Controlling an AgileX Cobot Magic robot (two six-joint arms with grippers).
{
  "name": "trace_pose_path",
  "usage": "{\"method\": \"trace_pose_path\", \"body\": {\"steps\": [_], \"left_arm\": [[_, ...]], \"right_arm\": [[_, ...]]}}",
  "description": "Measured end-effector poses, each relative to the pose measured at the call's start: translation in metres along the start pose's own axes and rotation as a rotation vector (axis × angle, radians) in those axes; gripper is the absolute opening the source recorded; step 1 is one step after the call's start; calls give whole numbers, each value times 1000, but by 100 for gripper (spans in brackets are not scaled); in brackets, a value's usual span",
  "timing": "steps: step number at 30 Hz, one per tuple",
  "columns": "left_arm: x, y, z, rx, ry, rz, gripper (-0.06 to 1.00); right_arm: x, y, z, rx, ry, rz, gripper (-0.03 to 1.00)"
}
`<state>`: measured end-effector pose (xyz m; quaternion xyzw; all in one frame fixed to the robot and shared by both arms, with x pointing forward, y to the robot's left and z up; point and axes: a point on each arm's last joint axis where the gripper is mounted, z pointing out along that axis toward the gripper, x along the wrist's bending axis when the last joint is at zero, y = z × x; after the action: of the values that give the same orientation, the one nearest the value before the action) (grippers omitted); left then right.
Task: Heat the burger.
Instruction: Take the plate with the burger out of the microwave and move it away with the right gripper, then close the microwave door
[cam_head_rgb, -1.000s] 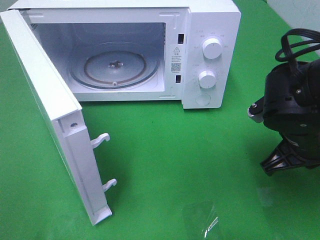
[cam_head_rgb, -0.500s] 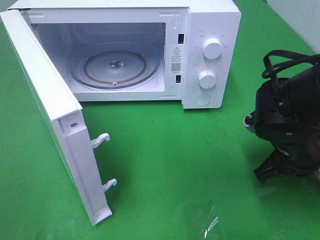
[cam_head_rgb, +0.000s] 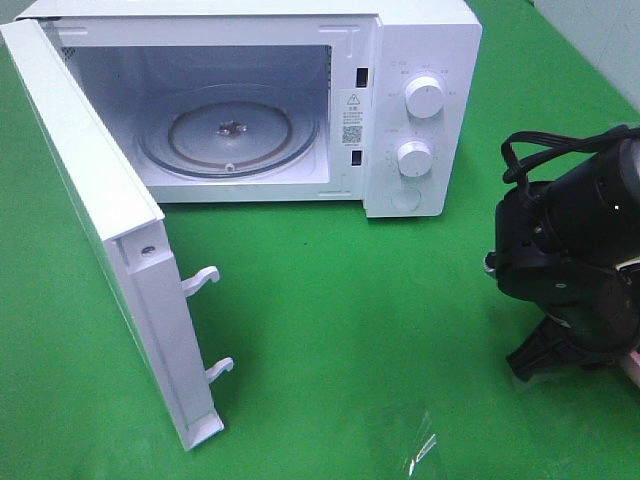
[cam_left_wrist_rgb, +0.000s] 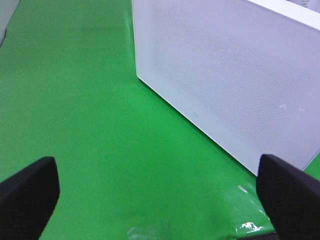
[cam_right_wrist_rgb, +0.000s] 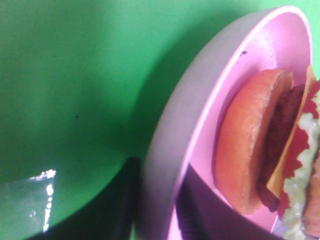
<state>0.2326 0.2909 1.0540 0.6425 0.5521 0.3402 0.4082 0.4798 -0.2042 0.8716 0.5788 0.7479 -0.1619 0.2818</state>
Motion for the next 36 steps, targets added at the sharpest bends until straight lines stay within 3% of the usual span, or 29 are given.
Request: {"method": "trace_pose_path", "body": {"steps": [1, 3, 4, 5, 9, 12, 14, 22, 25, 27, 29, 36], "left_arm": [[0, 0, 0, 0, 0, 0, 99], [0, 0, 0, 0, 0, 0, 99], [0, 0, 0, 0, 0, 0, 99], [0, 0, 0, 0, 0, 0, 99], [0, 0, 0, 0, 0, 0, 99], [0, 0, 0, 0, 0, 0, 99], [0, 0, 0, 0, 0, 0, 99], [0, 0, 0, 0, 0, 0, 99], [0, 0, 0, 0, 0, 0, 99], [0, 0, 0, 0, 0, 0, 99], [0, 0, 0, 0, 0, 0, 99], [0, 0, 0, 0, 0, 0, 99]], "right_arm": [[0, 0, 0, 0, 0, 0, 27], [-5, 1, -7, -18, 11, 27, 44], [-5, 1, -7, -18, 11, 27, 44], [-10, 2, -15, -41, 31, 49, 51], [-22, 2, -35, -104, 101, 75, 57], [-25, 2, -41, -121, 125, 81, 58], [-36, 0, -62, -193, 220, 86, 60], [-62, -16, -108, -348, 405, 56, 73], [-66, -19, -113, -364, 419, 51, 74], [-73, -27, -124, -398, 470, 55, 76], [-87, -45, -145, -462, 573, 65, 76], [-113, -82, -170, -542, 656, 73, 76]]}}
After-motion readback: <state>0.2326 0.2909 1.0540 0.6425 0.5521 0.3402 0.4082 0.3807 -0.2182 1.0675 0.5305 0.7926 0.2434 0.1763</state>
